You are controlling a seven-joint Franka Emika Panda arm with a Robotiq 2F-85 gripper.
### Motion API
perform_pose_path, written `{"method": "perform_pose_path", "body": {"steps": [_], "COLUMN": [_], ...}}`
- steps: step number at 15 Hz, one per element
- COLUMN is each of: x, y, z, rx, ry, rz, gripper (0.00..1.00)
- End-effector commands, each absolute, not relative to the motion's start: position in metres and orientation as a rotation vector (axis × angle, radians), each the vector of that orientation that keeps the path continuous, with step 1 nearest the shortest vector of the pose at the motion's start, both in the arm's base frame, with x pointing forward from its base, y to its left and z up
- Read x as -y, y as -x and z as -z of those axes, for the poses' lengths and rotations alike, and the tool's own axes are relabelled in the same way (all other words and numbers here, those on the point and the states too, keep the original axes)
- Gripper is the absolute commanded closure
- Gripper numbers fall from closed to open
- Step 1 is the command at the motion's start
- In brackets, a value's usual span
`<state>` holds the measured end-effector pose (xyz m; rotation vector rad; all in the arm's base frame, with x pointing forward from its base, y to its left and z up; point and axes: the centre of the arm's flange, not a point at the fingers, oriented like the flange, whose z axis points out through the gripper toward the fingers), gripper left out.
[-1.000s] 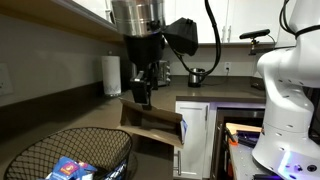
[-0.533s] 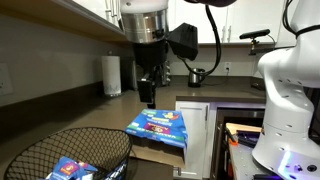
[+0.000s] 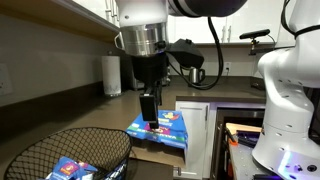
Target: Place the blue box upright to the right of the counter
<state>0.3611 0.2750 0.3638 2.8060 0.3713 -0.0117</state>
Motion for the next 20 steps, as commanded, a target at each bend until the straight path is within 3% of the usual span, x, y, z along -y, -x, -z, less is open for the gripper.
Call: {"method": "perform_pose_path", "body": {"steps": [1,7,20], "x": [-0.276,-0.274,-0.241], "y": [-0.359,-0.368,-0.41], "z": [-0.344,-0.309,-0.272], "rx": [-0.466,-0.473,-0.395], "ry": [-2.856,-2.814,-2.591], "rz": [0.109,0.197,-0.007], "gripper": [0.01,0.0,0.02]}}
